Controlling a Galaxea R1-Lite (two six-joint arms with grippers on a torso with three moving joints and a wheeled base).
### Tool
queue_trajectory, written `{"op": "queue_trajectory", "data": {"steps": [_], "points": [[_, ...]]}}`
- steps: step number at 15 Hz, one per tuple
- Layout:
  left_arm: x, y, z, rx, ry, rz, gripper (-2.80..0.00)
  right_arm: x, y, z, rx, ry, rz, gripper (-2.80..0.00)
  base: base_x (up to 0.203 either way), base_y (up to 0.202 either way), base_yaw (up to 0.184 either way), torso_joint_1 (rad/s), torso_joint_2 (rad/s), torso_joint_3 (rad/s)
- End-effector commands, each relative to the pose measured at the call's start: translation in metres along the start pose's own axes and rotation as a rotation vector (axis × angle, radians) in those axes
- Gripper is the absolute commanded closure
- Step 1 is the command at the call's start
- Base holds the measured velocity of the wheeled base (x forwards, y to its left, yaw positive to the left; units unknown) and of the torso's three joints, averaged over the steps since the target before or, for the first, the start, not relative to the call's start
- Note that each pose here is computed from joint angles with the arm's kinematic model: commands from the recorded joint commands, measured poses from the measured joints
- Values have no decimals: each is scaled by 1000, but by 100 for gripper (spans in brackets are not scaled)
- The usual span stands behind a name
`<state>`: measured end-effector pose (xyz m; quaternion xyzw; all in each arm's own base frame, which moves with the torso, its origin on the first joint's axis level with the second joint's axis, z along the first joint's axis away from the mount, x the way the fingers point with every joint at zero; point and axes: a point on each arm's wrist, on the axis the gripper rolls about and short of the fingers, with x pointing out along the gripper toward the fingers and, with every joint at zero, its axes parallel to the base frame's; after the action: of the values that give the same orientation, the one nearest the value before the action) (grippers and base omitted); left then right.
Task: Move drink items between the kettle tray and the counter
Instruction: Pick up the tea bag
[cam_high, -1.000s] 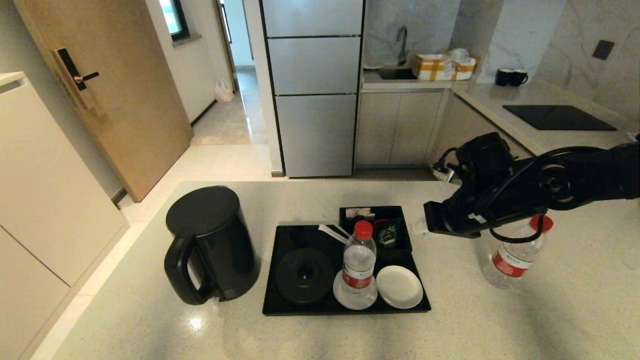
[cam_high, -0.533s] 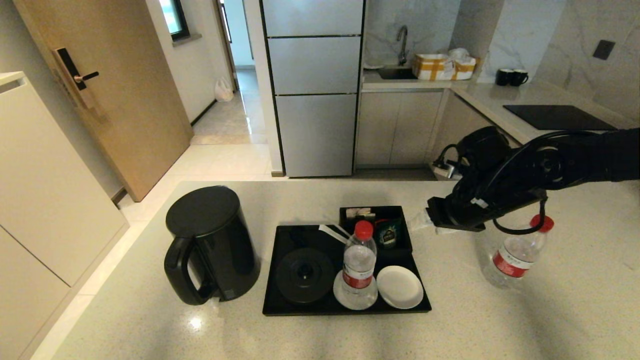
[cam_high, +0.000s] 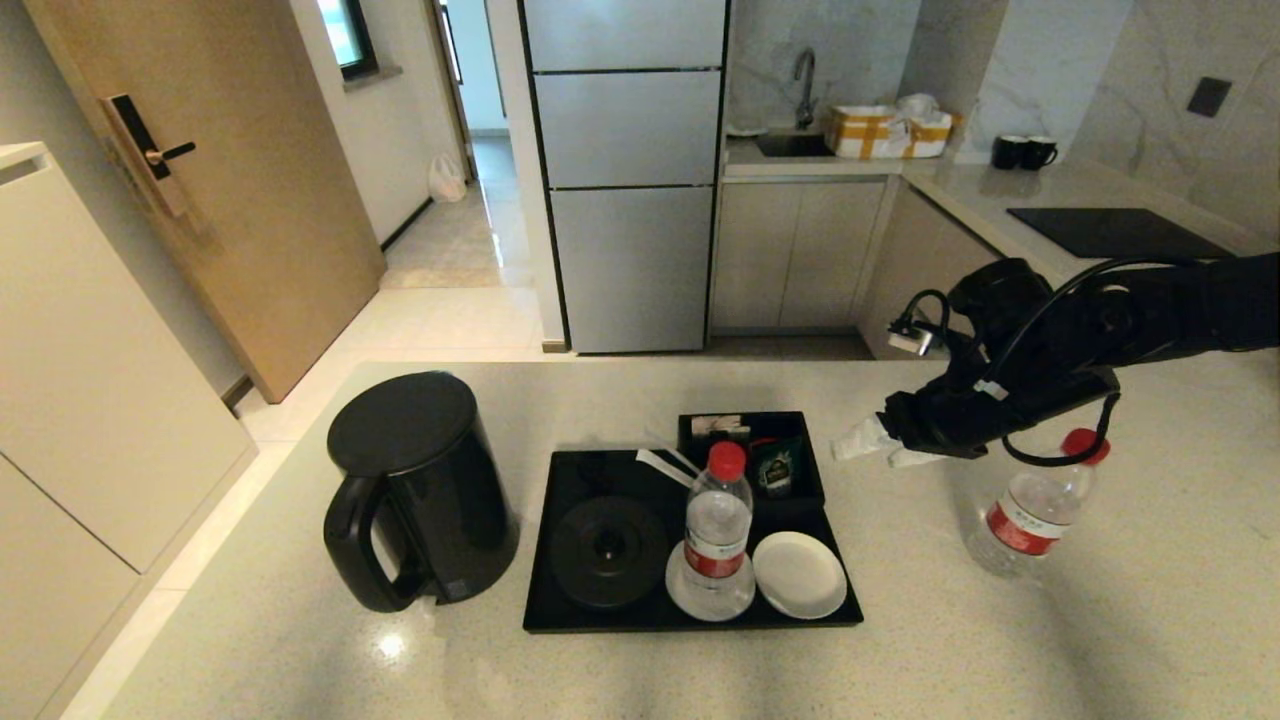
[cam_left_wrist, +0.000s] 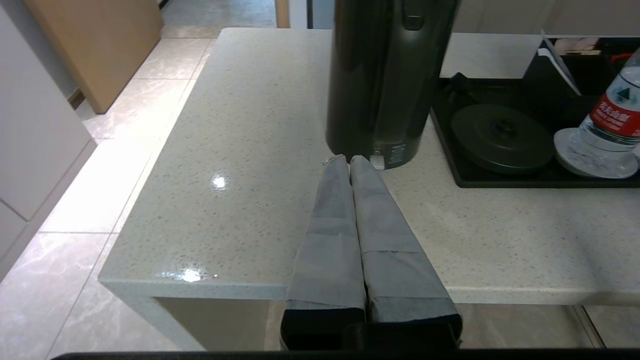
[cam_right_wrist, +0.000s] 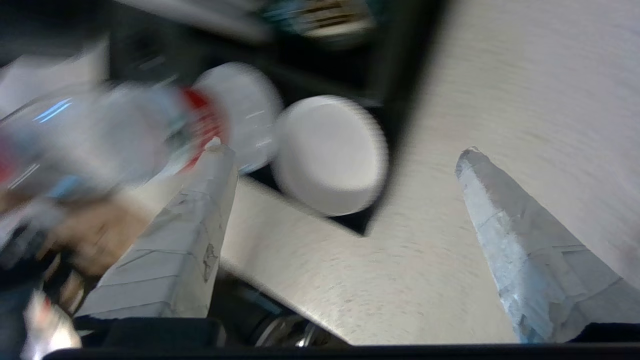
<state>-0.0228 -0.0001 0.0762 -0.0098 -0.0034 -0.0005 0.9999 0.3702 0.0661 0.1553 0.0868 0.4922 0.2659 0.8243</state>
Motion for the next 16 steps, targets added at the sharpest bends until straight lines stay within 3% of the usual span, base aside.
{"op": "queue_trajectory", "data": {"steps": [1, 5, 8, 14, 16], "points": [[0, 0, 0, 0, 1, 1, 0, -3, -6, 0, -56, -4, 68, -280, 0, 0, 0, 0, 0, 0], [0, 0, 0, 0, 0, 1, 0, -3, 0, -5, -113, 8, 107, -280, 0, 0, 0, -2, 13, 8], [0, 0, 0, 0, 1, 1, 0, 20, 0, -22, -112, 91, 123, -280, 0, 0, 0, -6, 9, 6], [0, 0, 0, 0, 1, 1, 0, 47, 14, -35, -186, 103, 137, -280, 0, 0, 0, 0, 0, 0], [0, 0, 0, 0, 1, 1, 0, 52, 22, -31, -221, 69, 112, -280, 0, 0, 0, 0, 0, 0]]}}
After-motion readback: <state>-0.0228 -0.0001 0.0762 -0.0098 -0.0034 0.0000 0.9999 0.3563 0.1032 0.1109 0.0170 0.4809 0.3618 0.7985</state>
